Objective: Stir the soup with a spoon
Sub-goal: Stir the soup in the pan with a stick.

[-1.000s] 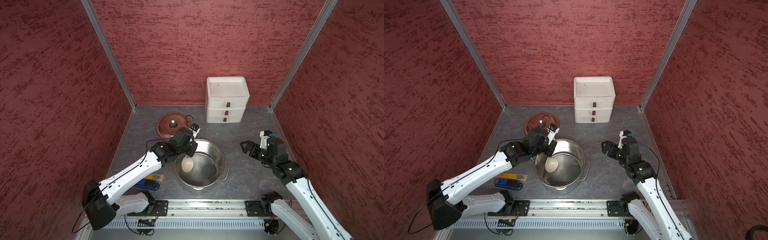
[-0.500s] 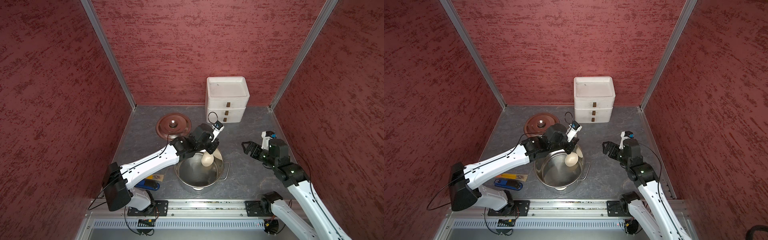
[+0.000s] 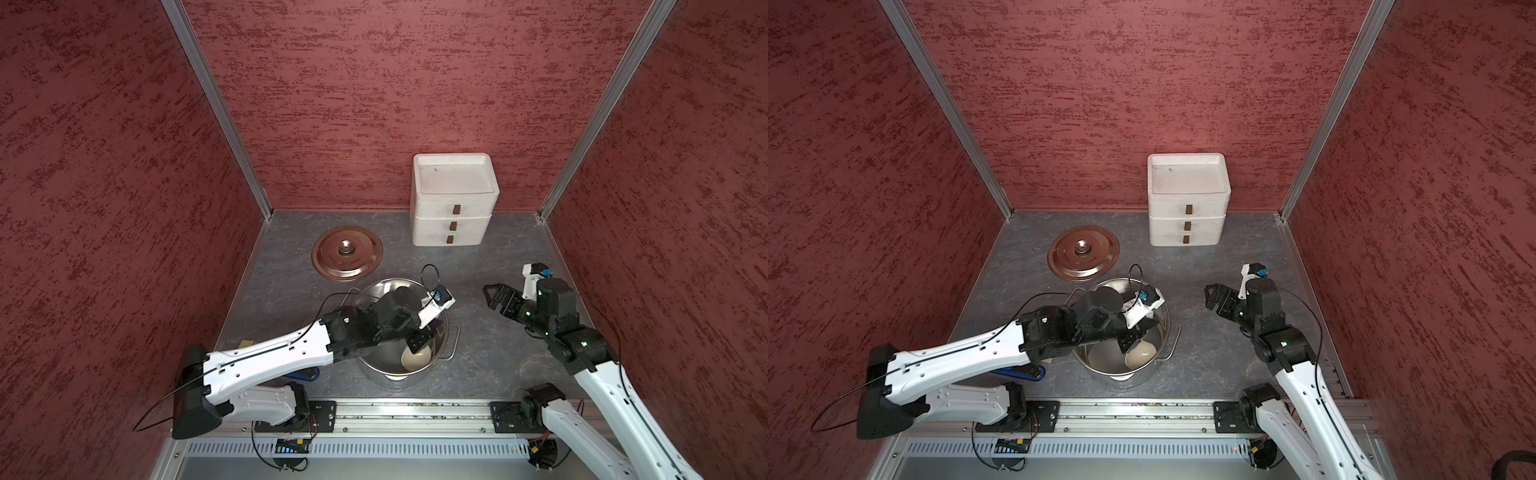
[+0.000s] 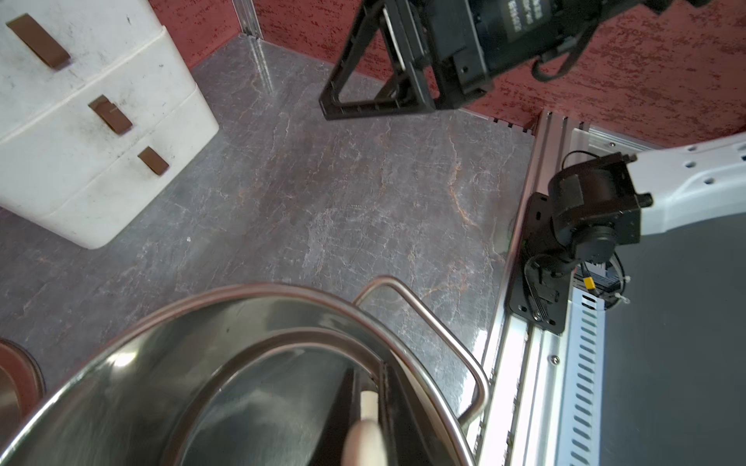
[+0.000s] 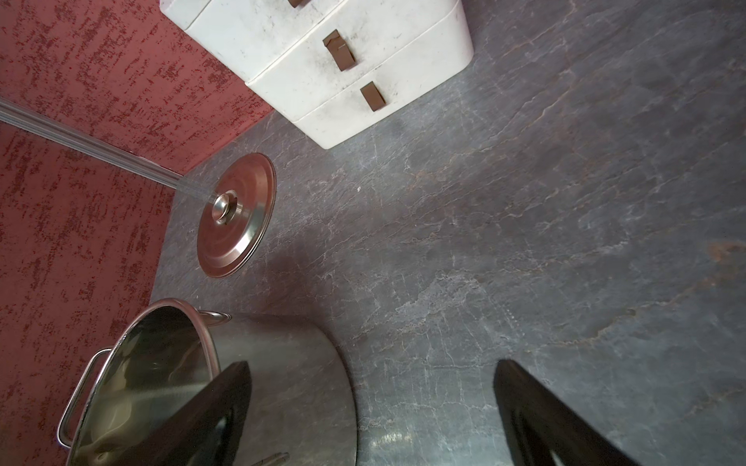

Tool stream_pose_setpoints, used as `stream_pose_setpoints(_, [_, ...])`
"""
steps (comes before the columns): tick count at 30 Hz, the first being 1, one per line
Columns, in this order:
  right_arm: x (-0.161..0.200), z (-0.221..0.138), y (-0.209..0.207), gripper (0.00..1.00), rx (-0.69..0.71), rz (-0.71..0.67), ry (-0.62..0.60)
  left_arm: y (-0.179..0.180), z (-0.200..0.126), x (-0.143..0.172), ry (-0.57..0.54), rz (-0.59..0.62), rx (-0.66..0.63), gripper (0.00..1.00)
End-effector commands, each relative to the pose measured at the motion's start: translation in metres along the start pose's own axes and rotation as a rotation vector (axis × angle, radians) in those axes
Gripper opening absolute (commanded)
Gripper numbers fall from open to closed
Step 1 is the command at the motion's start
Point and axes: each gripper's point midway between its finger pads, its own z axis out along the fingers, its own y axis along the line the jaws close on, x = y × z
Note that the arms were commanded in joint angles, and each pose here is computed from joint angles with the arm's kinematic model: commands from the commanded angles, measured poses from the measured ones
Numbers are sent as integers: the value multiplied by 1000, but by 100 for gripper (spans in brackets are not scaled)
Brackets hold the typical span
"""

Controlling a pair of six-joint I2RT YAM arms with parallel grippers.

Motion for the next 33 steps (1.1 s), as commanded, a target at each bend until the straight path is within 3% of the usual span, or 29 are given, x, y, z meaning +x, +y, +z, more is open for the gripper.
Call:
stream_pose_setpoints(1, [-2, 2, 3, 99, -12, -3, -12, -2, -12, 27, 52, -55, -22, 0])
stream_pose_setpoints(9, [-4, 7, 6, 98, -19, -11, -3, 25, -43, 74, 106, -149, -161, 0])
stream_pose_setpoints(15, [-9, 10, 11, 98, -27, -20, 1, 72, -65, 80, 51, -269, -275, 0])
stream_pose_setpoints(24, [-11, 9, 12, 99, -28, -25, -1, 135, -75, 53, -16, -336, -446, 0])
stream_pose_setpoints(33, [-9, 3, 7, 99, -12, -23, -12, 158, -29, -3, -47, -282, -412, 0])
